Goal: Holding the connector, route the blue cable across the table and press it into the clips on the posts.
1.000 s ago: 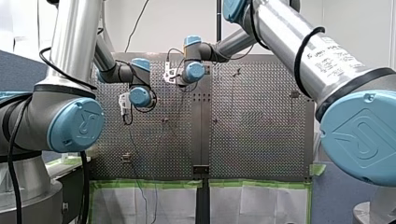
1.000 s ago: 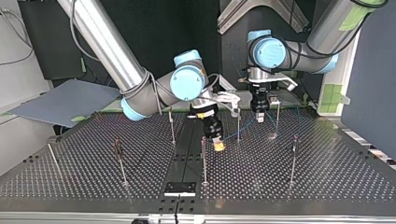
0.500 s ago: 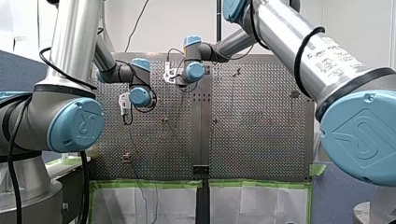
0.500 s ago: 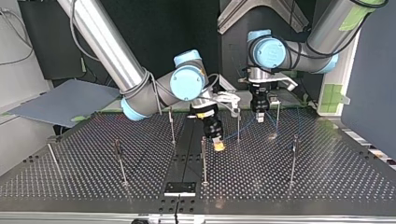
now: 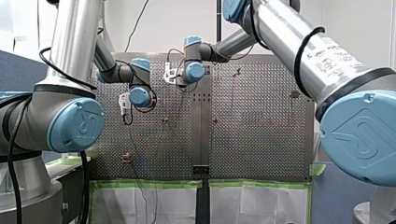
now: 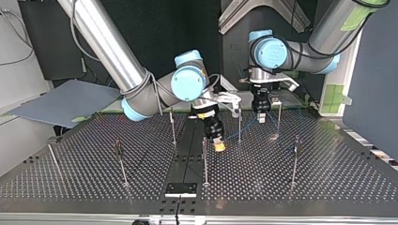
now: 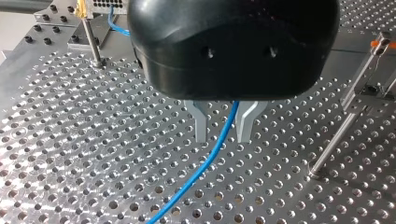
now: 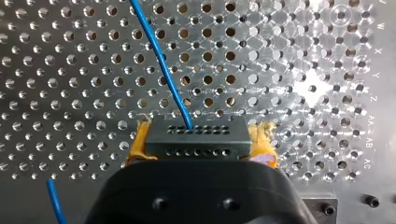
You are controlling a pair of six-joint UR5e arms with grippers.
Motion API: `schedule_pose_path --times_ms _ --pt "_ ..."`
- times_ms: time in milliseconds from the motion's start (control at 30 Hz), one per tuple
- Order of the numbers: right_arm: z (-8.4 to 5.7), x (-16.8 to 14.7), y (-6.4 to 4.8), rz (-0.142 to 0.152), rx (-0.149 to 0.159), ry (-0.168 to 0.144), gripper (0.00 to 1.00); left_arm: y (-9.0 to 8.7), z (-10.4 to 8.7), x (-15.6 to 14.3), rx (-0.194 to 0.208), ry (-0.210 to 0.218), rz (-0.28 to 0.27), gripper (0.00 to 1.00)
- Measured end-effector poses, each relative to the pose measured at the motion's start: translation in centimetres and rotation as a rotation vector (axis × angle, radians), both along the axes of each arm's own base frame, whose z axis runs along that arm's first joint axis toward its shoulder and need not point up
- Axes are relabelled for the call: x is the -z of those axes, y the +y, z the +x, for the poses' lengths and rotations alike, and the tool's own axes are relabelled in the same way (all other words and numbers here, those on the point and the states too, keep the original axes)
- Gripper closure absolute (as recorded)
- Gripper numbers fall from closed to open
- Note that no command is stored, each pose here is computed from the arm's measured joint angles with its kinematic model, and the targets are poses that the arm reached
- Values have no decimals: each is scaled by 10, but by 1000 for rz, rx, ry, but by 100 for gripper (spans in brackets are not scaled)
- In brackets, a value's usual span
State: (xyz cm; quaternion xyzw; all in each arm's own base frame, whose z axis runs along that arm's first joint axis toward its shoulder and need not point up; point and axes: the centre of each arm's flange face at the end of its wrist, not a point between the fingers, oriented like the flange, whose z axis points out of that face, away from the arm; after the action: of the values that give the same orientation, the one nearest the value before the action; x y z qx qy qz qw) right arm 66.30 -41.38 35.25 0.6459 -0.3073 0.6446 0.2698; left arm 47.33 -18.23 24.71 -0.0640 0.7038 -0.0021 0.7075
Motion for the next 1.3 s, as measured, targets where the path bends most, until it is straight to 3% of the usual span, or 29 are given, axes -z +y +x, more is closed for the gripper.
schedule_pose_path --times_ms 367,1300 --pt "-4 8 -2 11 17 13 100 0 0 0 0 0 0 67" --pt "-11 32 0 45 22 52 100 0 0 0 0 0 0 67"
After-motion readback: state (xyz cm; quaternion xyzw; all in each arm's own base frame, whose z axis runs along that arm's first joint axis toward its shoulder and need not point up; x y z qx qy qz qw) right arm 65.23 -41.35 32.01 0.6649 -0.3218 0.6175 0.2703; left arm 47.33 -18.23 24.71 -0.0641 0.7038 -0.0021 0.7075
